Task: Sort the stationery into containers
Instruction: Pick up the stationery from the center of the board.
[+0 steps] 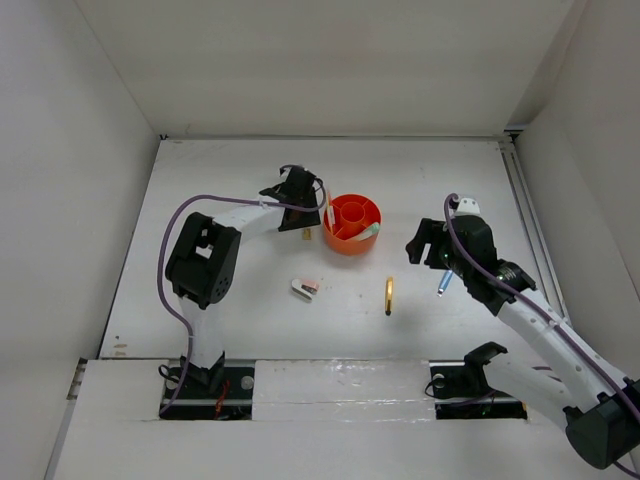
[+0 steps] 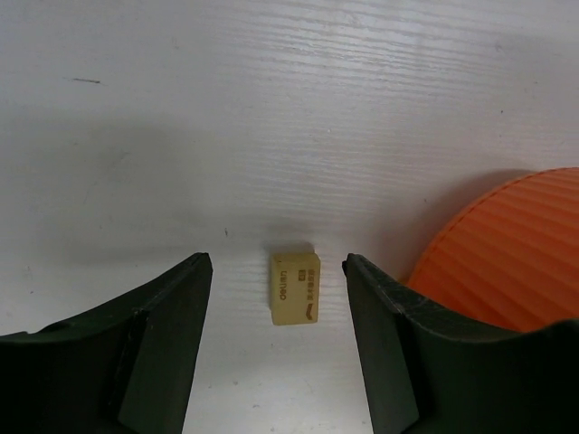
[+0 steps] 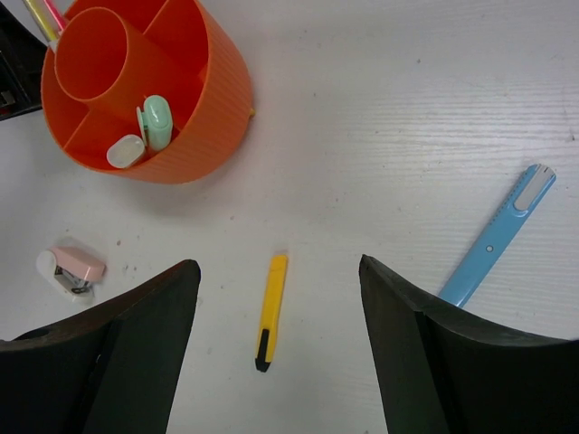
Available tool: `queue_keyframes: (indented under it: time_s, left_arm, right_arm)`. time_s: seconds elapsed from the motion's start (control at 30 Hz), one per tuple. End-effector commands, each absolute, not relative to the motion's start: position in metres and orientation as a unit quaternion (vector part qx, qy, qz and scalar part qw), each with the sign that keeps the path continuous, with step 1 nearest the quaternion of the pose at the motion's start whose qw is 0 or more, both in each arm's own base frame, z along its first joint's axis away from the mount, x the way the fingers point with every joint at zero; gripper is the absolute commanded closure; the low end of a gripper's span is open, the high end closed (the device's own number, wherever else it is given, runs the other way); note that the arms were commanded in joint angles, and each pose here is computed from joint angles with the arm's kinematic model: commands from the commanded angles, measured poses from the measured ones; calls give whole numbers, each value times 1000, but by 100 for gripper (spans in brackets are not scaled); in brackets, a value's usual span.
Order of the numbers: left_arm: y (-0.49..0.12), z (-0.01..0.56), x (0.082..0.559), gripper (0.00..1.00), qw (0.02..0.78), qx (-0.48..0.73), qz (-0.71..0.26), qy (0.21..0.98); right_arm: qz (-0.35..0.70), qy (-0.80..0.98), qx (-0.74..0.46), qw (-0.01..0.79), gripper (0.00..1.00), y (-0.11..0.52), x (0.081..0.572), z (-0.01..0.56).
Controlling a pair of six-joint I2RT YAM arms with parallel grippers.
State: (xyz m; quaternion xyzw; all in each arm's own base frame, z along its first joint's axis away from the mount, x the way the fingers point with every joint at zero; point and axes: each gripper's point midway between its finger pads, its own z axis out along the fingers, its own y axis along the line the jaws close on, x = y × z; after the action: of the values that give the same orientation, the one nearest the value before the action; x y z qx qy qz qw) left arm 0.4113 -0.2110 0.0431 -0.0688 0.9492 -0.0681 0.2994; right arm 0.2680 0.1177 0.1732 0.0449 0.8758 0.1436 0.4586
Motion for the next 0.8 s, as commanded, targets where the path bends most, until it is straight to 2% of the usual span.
queue_keyframes:
  time_s: [0.0,0.2,0.77]
  left_arm:
    - [-217,49,412,44,300,-58,-81,949]
    - [-214,38,406,56,289,-57,-73,953]
    - [-210,28,395,59,274,-48,-59,959]
  right_arm:
    - [163,858,40,486,23,122,274,186]
    - [165,855,40,489,23,123,276,188]
    - [180,856,36,483,23,129,275,187]
